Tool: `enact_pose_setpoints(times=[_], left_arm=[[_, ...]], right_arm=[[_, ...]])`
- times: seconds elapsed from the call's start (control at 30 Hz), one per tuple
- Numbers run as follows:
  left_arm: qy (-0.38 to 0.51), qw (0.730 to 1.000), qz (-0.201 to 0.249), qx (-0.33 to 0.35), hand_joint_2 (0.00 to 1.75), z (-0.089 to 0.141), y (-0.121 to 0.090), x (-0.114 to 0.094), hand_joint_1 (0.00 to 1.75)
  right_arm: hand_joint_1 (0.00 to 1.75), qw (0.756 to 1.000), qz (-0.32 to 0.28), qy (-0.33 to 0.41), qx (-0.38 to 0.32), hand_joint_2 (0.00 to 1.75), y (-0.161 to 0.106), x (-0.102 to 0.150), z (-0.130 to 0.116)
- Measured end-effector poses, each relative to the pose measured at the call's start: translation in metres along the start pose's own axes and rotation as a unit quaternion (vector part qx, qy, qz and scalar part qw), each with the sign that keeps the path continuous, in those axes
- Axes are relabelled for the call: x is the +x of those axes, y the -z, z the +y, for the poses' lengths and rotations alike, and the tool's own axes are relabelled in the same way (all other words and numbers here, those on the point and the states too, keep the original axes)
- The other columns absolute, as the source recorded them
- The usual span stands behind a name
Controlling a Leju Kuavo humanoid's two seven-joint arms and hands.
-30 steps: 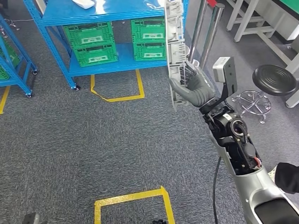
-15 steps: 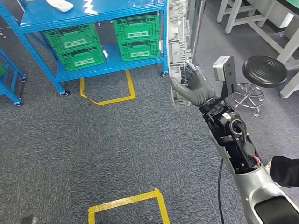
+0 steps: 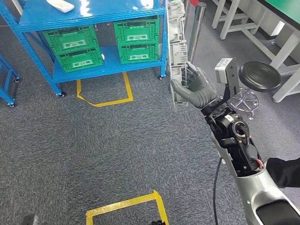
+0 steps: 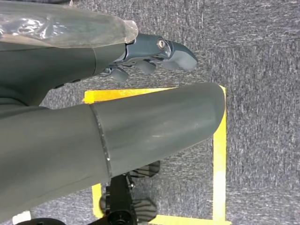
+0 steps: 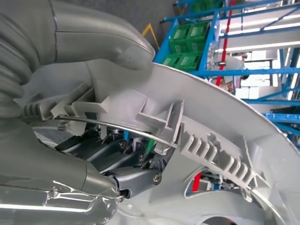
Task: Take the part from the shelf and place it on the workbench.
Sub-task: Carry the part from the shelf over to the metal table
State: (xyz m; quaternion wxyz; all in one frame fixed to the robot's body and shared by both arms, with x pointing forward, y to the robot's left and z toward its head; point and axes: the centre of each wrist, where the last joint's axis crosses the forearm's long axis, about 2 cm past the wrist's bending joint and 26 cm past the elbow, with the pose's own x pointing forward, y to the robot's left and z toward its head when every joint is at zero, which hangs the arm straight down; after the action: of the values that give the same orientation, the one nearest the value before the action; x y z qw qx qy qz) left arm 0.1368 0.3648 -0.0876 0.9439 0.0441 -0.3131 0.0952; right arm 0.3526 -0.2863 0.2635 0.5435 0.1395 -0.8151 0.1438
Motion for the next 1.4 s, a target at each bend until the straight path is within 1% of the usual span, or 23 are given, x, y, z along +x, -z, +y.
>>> enact_pose_setpoints(times=[0.6, 1.4], left_arm=[[-0.002, 1.000, 0.005, -0.002, 0.00, -0.0014, -0.0019, -0.0057, 0.00], [-0.002, 1.000, 0.003, -0.004, 0.00, -0.0033, -0.0011, -0.0036, 0.00]], right_arm=[[1.75, 1.000, -0.004, -0.007, 0.002, 1.75, 0.0028, 0.0024, -0.0005], [1.75, 1.000, -0.002, -0.008, -0.001, 1.75, 0.0036, 0.0039, -0.0011]])
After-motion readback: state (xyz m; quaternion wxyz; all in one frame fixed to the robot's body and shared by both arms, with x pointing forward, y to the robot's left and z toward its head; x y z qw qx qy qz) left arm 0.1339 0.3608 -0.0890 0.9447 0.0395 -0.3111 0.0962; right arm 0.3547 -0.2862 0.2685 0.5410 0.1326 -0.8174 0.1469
